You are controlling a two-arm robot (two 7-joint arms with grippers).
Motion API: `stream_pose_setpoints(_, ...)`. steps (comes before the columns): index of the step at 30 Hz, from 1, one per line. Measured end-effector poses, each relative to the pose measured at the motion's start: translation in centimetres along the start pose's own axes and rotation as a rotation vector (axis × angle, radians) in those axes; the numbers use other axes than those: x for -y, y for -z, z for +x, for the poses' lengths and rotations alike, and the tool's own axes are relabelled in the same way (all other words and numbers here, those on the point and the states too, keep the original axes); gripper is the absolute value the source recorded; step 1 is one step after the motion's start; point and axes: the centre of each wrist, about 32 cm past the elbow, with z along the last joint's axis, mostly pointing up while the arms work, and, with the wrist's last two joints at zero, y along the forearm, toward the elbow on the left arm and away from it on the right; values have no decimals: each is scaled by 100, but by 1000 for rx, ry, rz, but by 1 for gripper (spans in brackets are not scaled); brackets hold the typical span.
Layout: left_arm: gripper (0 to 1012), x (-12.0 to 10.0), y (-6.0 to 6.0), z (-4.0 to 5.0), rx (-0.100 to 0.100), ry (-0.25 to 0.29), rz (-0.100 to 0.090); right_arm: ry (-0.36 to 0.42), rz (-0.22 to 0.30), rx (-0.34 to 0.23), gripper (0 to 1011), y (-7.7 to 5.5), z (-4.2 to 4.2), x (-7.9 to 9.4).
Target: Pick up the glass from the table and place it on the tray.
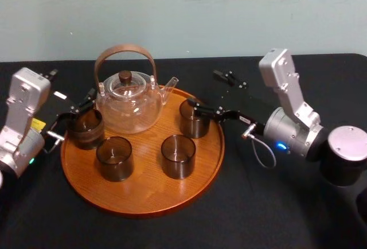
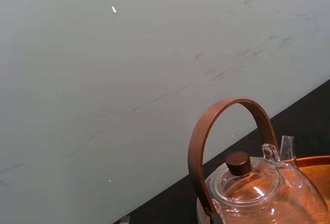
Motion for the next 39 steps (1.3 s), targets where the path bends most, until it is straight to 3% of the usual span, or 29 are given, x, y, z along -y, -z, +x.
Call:
stream_pose_setpoints(9, 1001, 0, 0, 0, 0, 0, 0, 70, 32, 8, 1002, -25, 87, 335)
stream_pose_setpoints(22, 1001, 0, 0, 0, 0, 0, 0, 202, 17, -6, 1002, 191, 225, 837)
stream_pose_setpoints(31, 1001, 0, 0, 0, 0, 0, 0, 267, -22, -9, 1002, 374, 221, 941)
stream_pose_setpoints(39, 1001, 0, 0, 0, 0, 0, 0, 267, -21, -8, 1002, 368, 226, 945)
